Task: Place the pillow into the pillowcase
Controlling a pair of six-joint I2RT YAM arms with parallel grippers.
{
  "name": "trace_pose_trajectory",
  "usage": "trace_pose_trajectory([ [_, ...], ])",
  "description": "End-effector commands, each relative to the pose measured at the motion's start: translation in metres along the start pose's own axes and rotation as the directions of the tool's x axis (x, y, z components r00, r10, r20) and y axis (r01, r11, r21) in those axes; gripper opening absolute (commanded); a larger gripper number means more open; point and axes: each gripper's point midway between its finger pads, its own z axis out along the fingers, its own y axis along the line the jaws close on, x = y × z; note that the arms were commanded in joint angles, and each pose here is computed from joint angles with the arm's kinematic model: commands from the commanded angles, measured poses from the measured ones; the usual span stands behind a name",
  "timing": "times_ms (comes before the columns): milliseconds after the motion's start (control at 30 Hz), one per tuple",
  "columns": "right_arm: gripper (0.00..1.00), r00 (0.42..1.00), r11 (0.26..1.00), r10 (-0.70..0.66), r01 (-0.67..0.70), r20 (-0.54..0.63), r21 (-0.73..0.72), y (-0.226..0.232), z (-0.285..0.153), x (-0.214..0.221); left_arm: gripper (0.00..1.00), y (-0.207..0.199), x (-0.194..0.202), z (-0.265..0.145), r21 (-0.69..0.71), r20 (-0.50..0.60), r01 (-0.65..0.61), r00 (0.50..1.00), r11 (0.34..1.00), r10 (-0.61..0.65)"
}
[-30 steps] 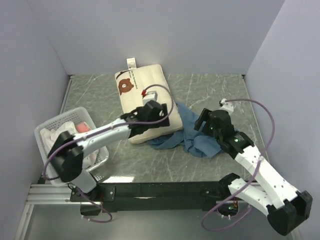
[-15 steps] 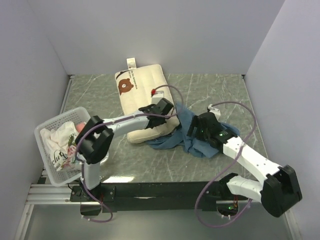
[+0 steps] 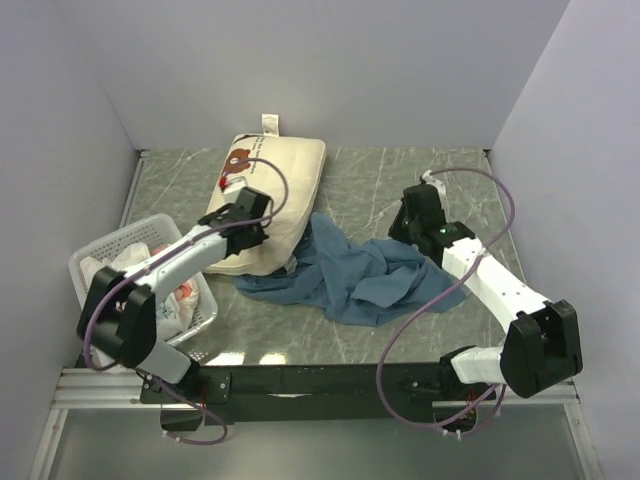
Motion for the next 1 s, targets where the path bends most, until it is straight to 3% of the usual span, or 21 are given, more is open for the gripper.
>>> trace_pose_trajectory([
  [0,0.11,0.998,0.999,0.02,-0.018,0.058,-0.046,0.016,-0.005,-0.046,0.01,0.054,-0.022,-0.022,-0.07,0.032,0.111,0.994,0.991,-0.109],
  [67,0.06,0.998,0.998,0.04,-0.038,0.052,-0.048,0.013,-0.009,-0.052,0.01,0.055,-0.032,-0.03,-0.028,0.037,0.151,0.988,0.988,-0.15],
  [233,0.04,0.989,0.993,0.089,-0.08,0.115,-0.081,0.012,-0.039,-0.076,0.02,0.057,-0.05,-0.036,-0.013,0.052,0.195,0.98,0.981,-0.194],
  [400,0.05,0.974,0.988,0.111,-0.087,0.2,-0.129,0.026,-0.078,-0.113,0.03,0.052,-0.023,-0.026,0.059,-0.03,0.238,0.971,0.969,-0.237],
  [500,0.05,0.963,0.981,0.125,-0.083,0.239,-0.177,0.04,-0.103,-0.134,0.09,0.049,-0.013,-0.023,0.095,-0.044,0.253,0.967,0.963,-0.25],
  [600,0.05,0.957,0.974,0.129,-0.074,0.258,-0.212,0.049,-0.121,-0.147,0.33,0.036,-0.018,-0.031,0.17,-0.048,0.269,0.963,0.948,-0.265],
  [633,0.05,0.96,0.971,0.13,-0.073,0.248,-0.226,0.051,-0.125,-0.146,0.51,0.031,-0.021,-0.038,0.2,-0.048,0.27,0.963,0.942,-0.266],
  [733,0.04,0.956,0.954,0.153,-0.078,0.249,-0.288,0.061,-0.137,-0.146,0.81,0.014,-0.036,-0.06,0.275,-0.014,0.24,0.969,0.931,-0.246],
  [833,0.04,0.956,0.939,0.16,-0.07,0.245,-0.336,0.068,-0.148,-0.144,0.92,-0.01,-0.053,-0.09,0.367,0.037,0.183,0.977,0.912,-0.211],
  [967,0.02,0.963,0.936,0.13,-0.042,0.234,-0.35,0.075,-0.157,-0.143,0.96,-0.056,-0.061,-0.127,0.507,0.086,0.103,0.982,0.856,-0.169],
])
